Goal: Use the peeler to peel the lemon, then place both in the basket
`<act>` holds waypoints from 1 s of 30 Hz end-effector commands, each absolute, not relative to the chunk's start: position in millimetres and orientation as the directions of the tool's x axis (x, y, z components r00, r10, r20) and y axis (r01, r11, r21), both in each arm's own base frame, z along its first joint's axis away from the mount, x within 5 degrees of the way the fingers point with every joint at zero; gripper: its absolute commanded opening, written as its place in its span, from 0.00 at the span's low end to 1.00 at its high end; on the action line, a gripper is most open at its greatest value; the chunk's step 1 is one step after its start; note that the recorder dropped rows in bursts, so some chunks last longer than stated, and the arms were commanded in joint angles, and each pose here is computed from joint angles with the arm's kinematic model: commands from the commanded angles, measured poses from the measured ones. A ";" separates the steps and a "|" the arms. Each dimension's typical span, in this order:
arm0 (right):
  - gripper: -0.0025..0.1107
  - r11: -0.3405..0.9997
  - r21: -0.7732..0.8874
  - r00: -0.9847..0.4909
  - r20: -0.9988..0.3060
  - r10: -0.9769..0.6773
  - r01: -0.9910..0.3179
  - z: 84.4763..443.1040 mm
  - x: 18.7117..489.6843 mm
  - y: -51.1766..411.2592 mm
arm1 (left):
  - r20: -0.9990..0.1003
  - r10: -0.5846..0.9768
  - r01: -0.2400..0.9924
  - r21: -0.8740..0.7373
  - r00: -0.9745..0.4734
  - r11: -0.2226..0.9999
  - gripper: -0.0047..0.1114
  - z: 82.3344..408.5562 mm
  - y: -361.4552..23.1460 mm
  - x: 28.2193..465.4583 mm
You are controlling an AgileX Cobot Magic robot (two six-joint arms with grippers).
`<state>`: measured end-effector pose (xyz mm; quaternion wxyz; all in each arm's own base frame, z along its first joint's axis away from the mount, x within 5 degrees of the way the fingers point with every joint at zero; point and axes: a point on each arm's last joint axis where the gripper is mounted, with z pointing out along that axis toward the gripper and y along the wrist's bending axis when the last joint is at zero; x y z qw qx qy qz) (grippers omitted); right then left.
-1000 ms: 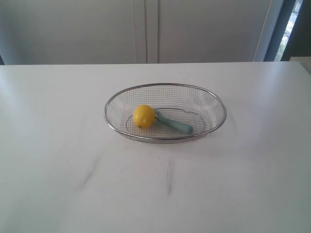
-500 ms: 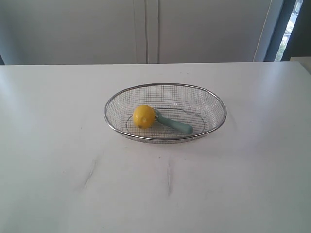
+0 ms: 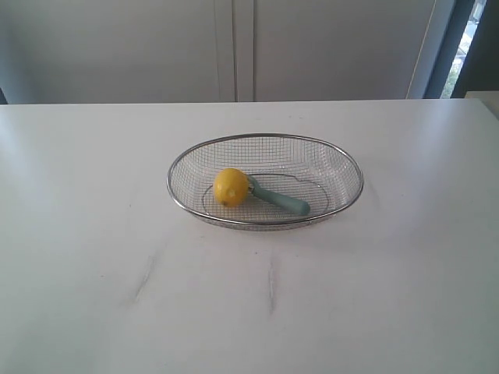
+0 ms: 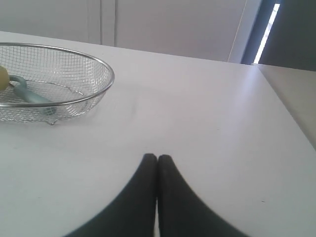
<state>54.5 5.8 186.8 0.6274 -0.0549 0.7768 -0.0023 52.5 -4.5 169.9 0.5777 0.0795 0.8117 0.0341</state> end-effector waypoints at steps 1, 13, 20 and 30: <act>0.02 0.989 -0.126 -0.188 -0.973 -0.137 -0.072 187.5 54.6 3.9 | -0.935 0.162 0.086 0.142 -0.316 0.986 0.04 168.9 -4.4 52.5; 0.02 0.990 0.138 -0.168 -0.977 0.134 -0.012 190.3 55.2 1.8 | -0.935 0.162 0.086 0.142 -0.316 0.986 0.04 168.9 -4.4 52.5; 0.02 0.994 0.109 -0.230 -0.968 0.104 -0.011 184.6 54.0 1.8 | -0.935 0.162 0.086 0.142 -0.316 0.986 0.04 168.9 -4.4 52.5; 0.02 0.990 -0.123 -0.221 -0.966 -0.134 -0.065 184.6 54.0 1.8 | -0.935 0.162 0.086 0.142 -0.316 0.986 0.04 168.9 -4.4 52.5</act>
